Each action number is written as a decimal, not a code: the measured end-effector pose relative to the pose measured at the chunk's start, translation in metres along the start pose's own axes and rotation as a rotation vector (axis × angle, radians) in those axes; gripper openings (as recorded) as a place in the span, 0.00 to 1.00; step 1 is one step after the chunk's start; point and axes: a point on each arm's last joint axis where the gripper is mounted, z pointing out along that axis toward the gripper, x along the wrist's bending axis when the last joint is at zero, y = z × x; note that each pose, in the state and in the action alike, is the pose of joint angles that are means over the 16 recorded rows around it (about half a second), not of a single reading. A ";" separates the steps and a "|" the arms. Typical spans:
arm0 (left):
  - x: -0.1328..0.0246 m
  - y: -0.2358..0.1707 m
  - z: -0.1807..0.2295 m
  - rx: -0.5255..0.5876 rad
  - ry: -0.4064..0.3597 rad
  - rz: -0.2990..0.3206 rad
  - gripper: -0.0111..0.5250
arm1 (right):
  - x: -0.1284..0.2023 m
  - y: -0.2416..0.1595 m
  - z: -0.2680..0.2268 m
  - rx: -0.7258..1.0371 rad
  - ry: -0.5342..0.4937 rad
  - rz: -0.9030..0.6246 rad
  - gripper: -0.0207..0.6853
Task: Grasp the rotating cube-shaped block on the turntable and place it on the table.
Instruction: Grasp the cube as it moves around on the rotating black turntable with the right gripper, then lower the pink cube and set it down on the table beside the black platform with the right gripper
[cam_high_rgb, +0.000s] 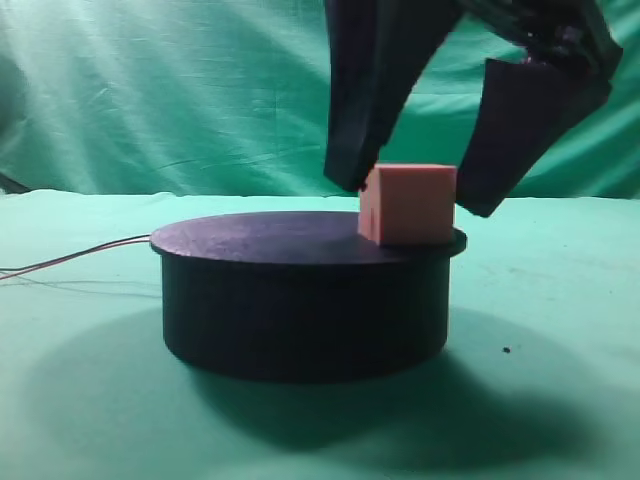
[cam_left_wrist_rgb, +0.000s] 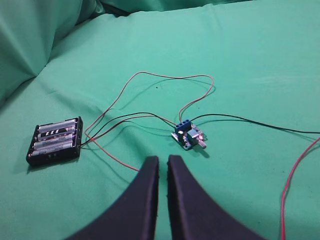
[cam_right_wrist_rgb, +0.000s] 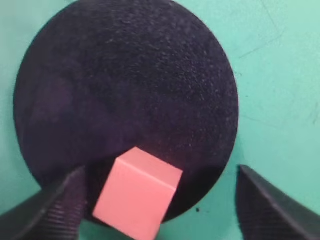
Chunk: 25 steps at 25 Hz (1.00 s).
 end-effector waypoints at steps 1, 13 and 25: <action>0.000 0.000 0.000 0.000 0.000 0.000 0.02 | -0.003 -0.001 -0.003 0.000 -0.013 0.009 0.40; 0.000 0.000 0.000 0.000 0.000 0.000 0.02 | -0.039 -0.038 0.004 0.012 -0.120 0.135 0.39; 0.000 0.000 0.000 0.000 0.000 0.000 0.02 | -0.038 -0.041 0.000 -0.017 -0.095 0.172 0.67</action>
